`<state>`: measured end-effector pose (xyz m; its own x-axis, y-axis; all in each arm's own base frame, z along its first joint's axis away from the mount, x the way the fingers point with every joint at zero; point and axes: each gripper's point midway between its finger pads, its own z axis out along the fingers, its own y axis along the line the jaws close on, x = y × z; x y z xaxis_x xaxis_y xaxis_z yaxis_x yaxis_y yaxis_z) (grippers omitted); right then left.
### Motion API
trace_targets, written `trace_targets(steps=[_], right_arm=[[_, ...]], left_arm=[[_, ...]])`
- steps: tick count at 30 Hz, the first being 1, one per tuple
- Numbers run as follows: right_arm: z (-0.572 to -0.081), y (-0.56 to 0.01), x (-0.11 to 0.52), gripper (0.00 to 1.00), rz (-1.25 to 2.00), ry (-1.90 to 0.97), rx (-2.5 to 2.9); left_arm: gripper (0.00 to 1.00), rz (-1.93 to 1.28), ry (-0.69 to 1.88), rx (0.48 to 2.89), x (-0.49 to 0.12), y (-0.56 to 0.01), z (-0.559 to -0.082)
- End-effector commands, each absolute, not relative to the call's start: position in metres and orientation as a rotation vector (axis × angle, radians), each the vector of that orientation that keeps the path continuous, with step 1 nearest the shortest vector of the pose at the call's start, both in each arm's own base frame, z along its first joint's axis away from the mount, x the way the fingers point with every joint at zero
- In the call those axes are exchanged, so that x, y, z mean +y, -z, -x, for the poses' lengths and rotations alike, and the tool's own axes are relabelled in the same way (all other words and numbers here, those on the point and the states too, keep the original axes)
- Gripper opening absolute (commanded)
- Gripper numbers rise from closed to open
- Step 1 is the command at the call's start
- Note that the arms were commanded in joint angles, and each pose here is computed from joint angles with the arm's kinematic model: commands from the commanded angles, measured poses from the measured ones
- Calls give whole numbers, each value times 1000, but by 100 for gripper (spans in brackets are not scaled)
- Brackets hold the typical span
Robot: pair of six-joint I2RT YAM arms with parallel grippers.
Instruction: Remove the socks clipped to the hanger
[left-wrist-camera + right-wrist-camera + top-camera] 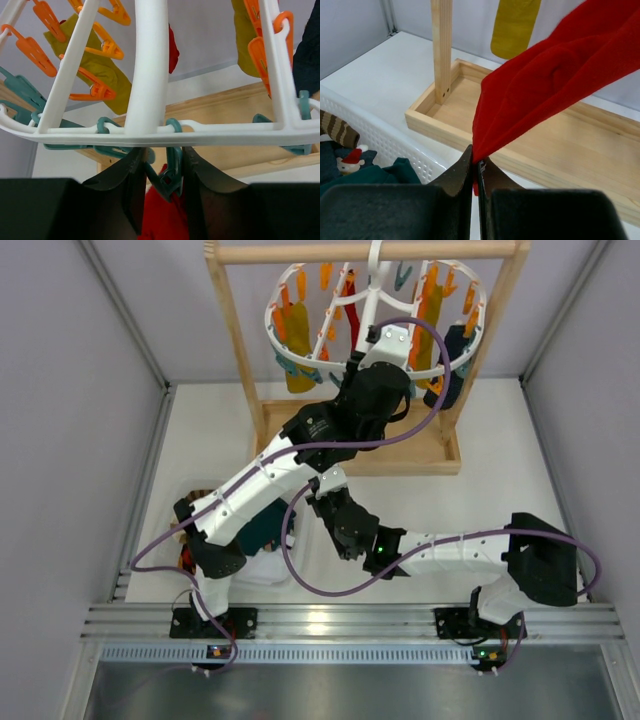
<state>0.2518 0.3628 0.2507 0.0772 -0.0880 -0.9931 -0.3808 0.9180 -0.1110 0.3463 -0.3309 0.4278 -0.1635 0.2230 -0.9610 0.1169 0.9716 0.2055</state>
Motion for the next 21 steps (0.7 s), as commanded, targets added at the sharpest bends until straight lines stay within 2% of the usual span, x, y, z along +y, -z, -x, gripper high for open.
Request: trace_targets(steps=[1,5,7,10,14,20,21], right_arm=[[-243,-272,374,0,353,-300,1447],[-241,-269,371,0,345,-308,1451],[-241,-264,367,0,344,-306,1458],[-239,-252,359,0,334,-312,1471],[-231,-238,353,0,351,-348,1504],[-211,-222,332,0,394,-474,1522],[-206,-214,331,0,433,-491,1530]], left_arm=[[32,-230,-71,1723,-326,-438,-347],[22,-230,-77,1728,-324,-436,-348],[13,-235,-75,1730,-323,-435,-348],[12,-241,-60,1736,-324,-433,-347],[35,-272,-17,1760,-327,-424,-342],[50,-289,65,1773,-314,-428,-324],[60,-286,70,1774,-311,-428,-322]])
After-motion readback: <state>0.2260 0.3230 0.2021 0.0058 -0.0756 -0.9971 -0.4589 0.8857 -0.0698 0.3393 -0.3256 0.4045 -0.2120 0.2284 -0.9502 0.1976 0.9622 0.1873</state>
